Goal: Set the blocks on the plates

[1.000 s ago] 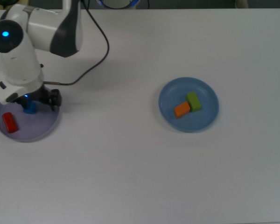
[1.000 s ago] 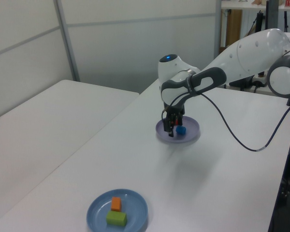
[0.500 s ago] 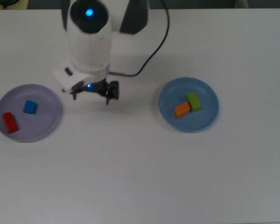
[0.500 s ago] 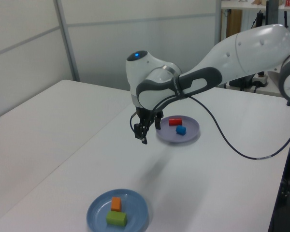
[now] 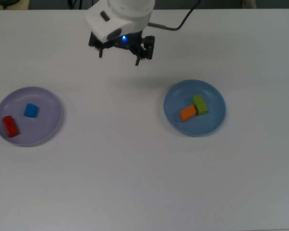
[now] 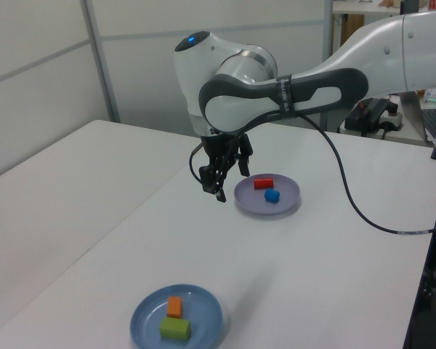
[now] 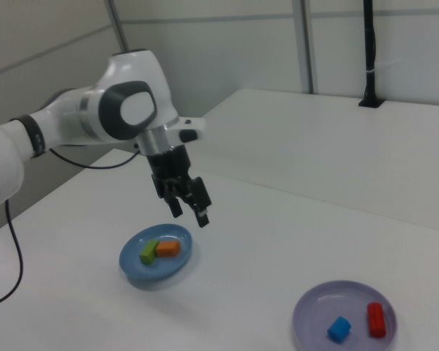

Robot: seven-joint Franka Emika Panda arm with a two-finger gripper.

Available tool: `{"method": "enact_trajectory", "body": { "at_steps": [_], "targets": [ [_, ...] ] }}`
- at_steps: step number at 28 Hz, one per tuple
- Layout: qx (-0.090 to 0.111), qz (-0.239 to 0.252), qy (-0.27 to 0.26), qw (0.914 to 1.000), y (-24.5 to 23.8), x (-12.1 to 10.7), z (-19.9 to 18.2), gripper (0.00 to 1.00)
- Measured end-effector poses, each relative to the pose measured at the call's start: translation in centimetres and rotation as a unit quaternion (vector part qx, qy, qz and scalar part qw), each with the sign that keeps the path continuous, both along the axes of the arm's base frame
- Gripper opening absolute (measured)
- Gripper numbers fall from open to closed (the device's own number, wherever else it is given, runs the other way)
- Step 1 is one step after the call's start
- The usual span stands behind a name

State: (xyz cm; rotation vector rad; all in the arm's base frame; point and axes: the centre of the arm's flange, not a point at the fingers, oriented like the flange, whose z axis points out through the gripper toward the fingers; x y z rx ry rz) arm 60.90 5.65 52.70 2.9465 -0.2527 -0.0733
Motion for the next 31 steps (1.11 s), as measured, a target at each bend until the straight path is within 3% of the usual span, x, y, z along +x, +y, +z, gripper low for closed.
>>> {"method": "enact_trajectory", "body": {
  "at_steps": [6,12,19,22,31],
  "targets": [
    [-0.005,-0.023,-0.011,0.9997,0.6,-1.6,2.9,1.0],
    [-0.004,0.043,0.011,0.999,-0.1,-4.8,7.0,1.0],
    [0.07,0.045,0.0,0.9965,-1.3,-6.5,9.8,1.0],
    [0.079,0.042,0.0,0.996,-1.7,-6.4,9.8,1.0],
    [0.08,0.033,-0.042,0.9953,-3.2,-5.2,10.2,1.0]
  ]
}}
